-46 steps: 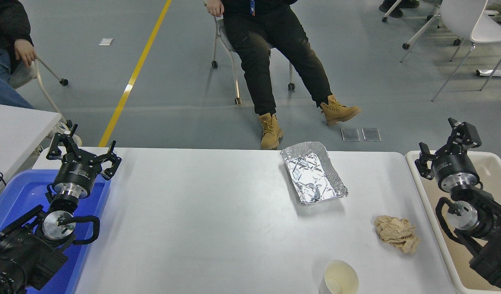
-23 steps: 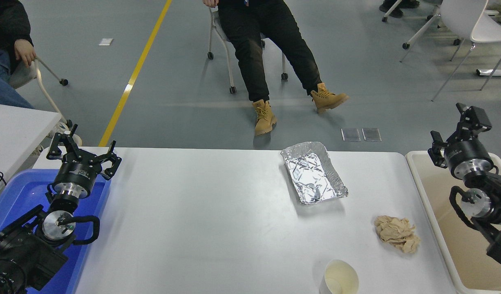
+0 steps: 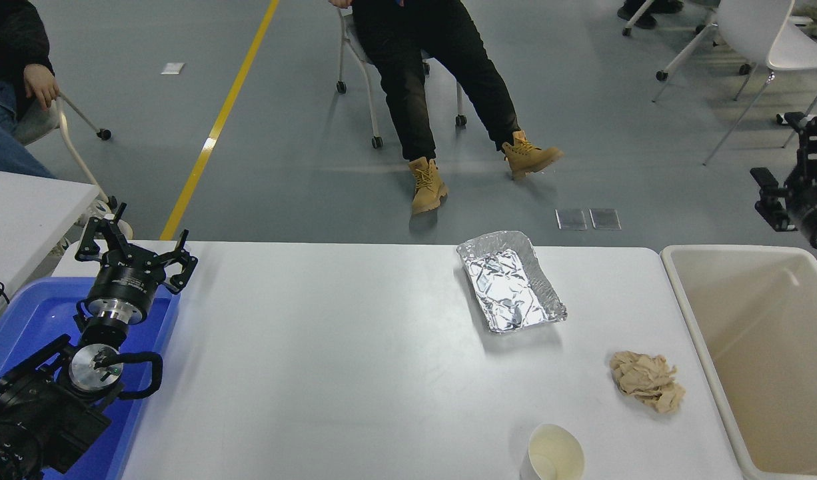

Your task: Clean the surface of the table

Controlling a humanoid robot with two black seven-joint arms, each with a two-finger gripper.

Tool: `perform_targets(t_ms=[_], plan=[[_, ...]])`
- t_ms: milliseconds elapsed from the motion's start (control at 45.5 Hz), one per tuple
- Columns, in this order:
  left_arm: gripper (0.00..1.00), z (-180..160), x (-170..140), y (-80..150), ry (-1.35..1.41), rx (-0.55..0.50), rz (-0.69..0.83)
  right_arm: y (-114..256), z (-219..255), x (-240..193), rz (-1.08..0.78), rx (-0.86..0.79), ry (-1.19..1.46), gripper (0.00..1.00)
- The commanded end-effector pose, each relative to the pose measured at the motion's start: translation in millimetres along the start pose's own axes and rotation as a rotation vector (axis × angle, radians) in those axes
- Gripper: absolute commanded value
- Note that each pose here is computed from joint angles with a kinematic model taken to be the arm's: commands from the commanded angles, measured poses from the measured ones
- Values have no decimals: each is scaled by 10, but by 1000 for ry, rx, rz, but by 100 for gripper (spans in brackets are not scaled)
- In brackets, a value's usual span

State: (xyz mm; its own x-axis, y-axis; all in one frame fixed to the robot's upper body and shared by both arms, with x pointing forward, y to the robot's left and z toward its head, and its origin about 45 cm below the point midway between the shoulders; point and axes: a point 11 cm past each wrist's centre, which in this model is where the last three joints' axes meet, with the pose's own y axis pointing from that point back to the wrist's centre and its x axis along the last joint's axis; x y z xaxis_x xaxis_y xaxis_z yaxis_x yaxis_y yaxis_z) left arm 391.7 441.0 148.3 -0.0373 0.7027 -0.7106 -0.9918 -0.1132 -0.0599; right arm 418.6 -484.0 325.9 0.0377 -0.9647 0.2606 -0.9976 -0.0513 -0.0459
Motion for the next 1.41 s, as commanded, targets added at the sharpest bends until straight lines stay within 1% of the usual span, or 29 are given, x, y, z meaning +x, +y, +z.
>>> perform_targets(t_ms=[0,132,220,242,308,418,527,769,945,1011,1121,1275,1385], plan=[[100,0,1,0,0,0,0,161,-442,51,-266,-23,280,98],[100,0,1,0,0,0,0,176,-531,-182,-481,-64,493,98],[100,1,1,0,0,-1,0,208,-569,-431,-643,-80,622,98],[100,0,1,0,0,0,0,219,-613,-558,-713,-72,679,98],[100,0,1,0,0,0,0,263,-656,-759,-818,-61,753,98],[100,0,1,0,0,0,0,288,-755,-1072,-963,-31,873,98],[100,-2,-4,-1,1,1,-1,211,-777,-1485,-1108,-1,961,98],[100,1,1,0,0,-1,0,212,-605,-2055,-1359,-23,1175,98],[100,-2,-4,-1,1,1,-1,345,-219,-2281,-1525,-87,1297,98],[100,-2,-4,-1,1,0,-1,409,-113,-2361,-1575,-97,1312,98],[100,-2,-4,-1,1,1,-1,518,-37,-2592,-1659,-68,1313,98],[100,-2,-4,-1,1,1,-1,608,73,-2730,-1730,-72,1323,98],[100,0,0,0,0,0,0,741,175,-2798,-1794,-79,1320,98]])
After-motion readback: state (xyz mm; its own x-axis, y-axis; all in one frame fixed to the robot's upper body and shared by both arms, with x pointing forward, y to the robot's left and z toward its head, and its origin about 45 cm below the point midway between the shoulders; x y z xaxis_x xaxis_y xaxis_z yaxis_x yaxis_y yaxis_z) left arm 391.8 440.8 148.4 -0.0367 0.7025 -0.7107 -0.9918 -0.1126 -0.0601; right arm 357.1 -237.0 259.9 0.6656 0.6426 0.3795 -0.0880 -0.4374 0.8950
